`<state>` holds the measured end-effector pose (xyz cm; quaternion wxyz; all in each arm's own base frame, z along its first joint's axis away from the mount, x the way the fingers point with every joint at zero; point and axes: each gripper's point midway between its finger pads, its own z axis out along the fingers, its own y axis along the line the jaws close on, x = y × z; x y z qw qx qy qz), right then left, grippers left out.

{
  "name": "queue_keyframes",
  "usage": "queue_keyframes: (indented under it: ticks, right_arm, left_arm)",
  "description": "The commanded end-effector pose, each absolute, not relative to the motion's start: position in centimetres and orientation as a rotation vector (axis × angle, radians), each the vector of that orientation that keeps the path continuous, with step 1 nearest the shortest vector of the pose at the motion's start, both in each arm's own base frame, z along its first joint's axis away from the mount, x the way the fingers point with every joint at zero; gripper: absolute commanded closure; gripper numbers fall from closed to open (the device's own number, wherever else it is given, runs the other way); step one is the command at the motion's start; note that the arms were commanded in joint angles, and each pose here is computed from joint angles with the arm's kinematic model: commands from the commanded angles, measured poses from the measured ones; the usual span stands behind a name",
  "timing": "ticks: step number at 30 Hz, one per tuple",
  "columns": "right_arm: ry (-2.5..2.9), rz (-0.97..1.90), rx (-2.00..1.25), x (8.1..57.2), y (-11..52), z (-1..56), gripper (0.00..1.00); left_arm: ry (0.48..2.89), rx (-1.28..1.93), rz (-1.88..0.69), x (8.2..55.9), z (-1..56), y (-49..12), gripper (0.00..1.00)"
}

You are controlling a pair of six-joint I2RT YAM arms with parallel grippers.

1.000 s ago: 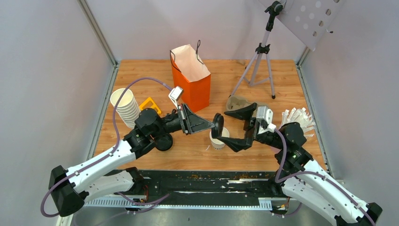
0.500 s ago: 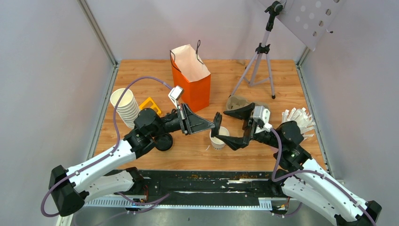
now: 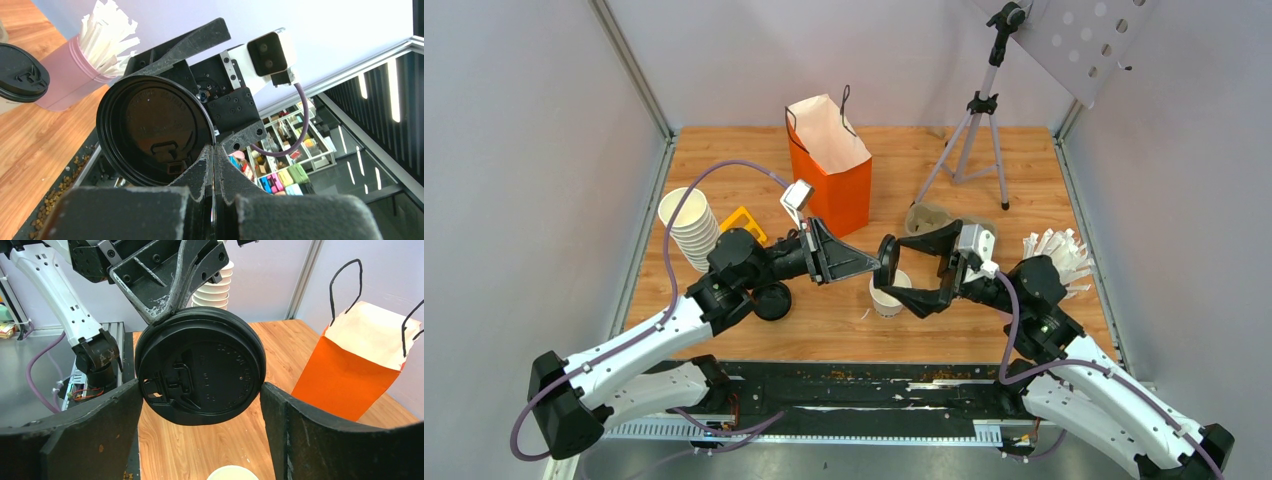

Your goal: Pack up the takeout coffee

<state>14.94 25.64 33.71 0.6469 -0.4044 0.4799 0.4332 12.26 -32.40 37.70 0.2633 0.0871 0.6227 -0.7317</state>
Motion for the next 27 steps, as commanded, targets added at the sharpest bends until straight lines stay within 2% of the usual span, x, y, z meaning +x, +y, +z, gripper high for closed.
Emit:
queue_keyframes:
  ticks: [1,4,8,13,16,19,24,27]
  right_arm:
    - [1.062,0.966,-0.896,15.2,25.5,34.4,0.18]
    - [1.059,0.968,-0.887,15.2,25.5,34.4,0.29]
    - [1.057,0.957,-0.874,15.3,25.3,34.5,0.32]
    - [1.087,0.948,-0.856,15.3,24.8,34.1,0.32]
    - [1.192,0.911,-0.835,16.0,24.2,33.0,0.32]
    - [1.387,0.832,-0.780,17.2,22.8,31.0,0.33]
    - [1.737,0.698,-0.659,18.3,19.9,28.0,0.32]
    - [1.949,0.631,-0.619,18.5,19.0,25.6,0.32]
  left_arm:
    - [1.607,0.253,-1.987,12.1,39.9,-32.0,1.00]
    - [1.606,0.250,-1.983,12.1,39.9,-32.0,1.00]
    - [1.604,0.239,-1.982,12.2,40.0,-31.9,0.99]
    - [1.632,0.241,-1.903,12.6,39.7,-31.7,0.72]
    - [1.742,0.252,-1.746,13.4,37.8,-31.2,0.43]
    - [1.867,0.281,-1.470,14.8,34.9,-29.6,0.24]
    - [1.992,0.296,-1.176,15.7,31.5,-26.4,0.02]
    - [2.031,0.301,-1.076,15.6,30.0,-24.7,0.00]
